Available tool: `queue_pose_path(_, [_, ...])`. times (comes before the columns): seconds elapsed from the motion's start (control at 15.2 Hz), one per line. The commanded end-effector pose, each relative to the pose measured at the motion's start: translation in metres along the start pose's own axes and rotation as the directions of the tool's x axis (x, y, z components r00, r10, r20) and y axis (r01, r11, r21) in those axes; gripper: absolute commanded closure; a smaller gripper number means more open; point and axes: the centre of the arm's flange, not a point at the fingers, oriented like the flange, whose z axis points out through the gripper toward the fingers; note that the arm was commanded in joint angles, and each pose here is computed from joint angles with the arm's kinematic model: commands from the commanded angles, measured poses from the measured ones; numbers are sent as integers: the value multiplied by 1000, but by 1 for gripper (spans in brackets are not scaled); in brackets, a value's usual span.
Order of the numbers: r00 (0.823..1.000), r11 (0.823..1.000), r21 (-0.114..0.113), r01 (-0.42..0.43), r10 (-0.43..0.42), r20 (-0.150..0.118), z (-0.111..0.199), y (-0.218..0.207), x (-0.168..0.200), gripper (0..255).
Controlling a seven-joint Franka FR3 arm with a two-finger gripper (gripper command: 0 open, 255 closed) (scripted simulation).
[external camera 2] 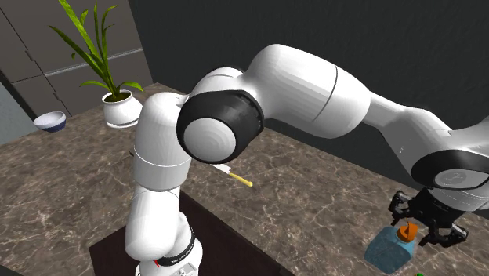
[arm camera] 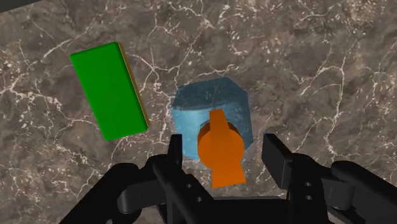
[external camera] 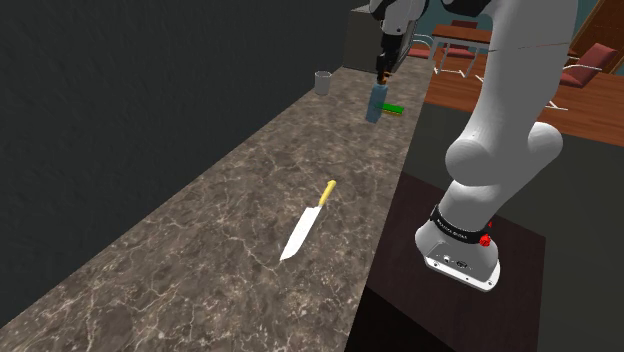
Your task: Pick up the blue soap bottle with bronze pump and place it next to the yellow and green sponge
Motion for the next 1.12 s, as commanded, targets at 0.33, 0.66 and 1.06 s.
queue_pose_path(0.33, [1000,1000,0,0,0,0,-13,0,0,0])
queue_pose_path(0.66, [1000,1000,0,0,0,0,-50,0,0,0])
queue_pose_path(1.06, [1000,1000,0,0,0,0,-50,0,0,0])
